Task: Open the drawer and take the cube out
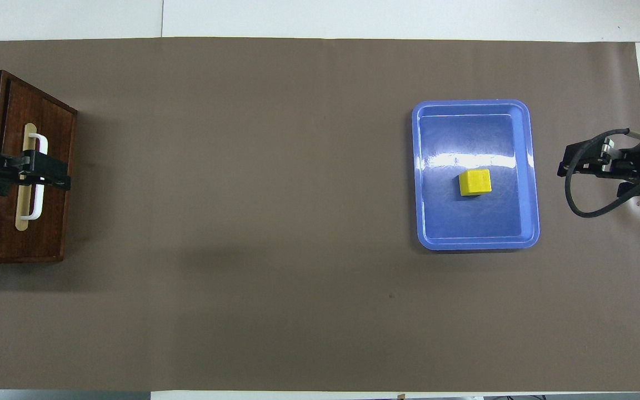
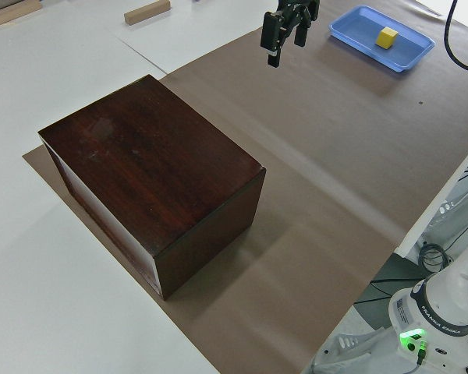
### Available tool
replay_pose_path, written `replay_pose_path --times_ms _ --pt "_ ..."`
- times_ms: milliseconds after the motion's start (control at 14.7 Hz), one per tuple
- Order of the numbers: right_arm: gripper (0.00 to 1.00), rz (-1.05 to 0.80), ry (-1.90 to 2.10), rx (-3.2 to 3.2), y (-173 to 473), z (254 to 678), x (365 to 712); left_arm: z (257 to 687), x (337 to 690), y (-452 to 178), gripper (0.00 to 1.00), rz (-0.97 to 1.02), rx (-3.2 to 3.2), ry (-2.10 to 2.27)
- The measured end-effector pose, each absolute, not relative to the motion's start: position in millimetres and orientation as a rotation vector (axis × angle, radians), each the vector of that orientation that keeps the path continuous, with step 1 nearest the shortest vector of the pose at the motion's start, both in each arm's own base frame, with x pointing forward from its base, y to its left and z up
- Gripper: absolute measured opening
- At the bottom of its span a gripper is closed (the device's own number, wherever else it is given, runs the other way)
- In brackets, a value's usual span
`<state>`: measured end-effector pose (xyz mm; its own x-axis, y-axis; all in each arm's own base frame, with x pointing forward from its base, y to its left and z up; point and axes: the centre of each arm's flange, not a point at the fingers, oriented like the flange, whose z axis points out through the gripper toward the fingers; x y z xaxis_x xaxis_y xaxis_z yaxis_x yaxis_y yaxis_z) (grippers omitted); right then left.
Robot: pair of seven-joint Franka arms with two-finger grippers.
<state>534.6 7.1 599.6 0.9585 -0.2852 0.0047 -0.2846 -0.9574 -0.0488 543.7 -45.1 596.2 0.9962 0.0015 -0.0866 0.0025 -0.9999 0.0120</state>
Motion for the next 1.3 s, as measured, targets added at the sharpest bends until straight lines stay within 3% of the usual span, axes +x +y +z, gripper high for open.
replay_pose_path --times_ms 273,1295 --pt "1.00 -0.006 0.231 -3.099 15.7 593.3 538.0 596.2 543.7 -45.0 1.00 -0.135 3.127 0.003" --pt "1.00 0.116 0.220 -3.177 -2.2 579.7 543.8 596.3 543.7 -45.0 1.00 -0.135 3.127 0.003"
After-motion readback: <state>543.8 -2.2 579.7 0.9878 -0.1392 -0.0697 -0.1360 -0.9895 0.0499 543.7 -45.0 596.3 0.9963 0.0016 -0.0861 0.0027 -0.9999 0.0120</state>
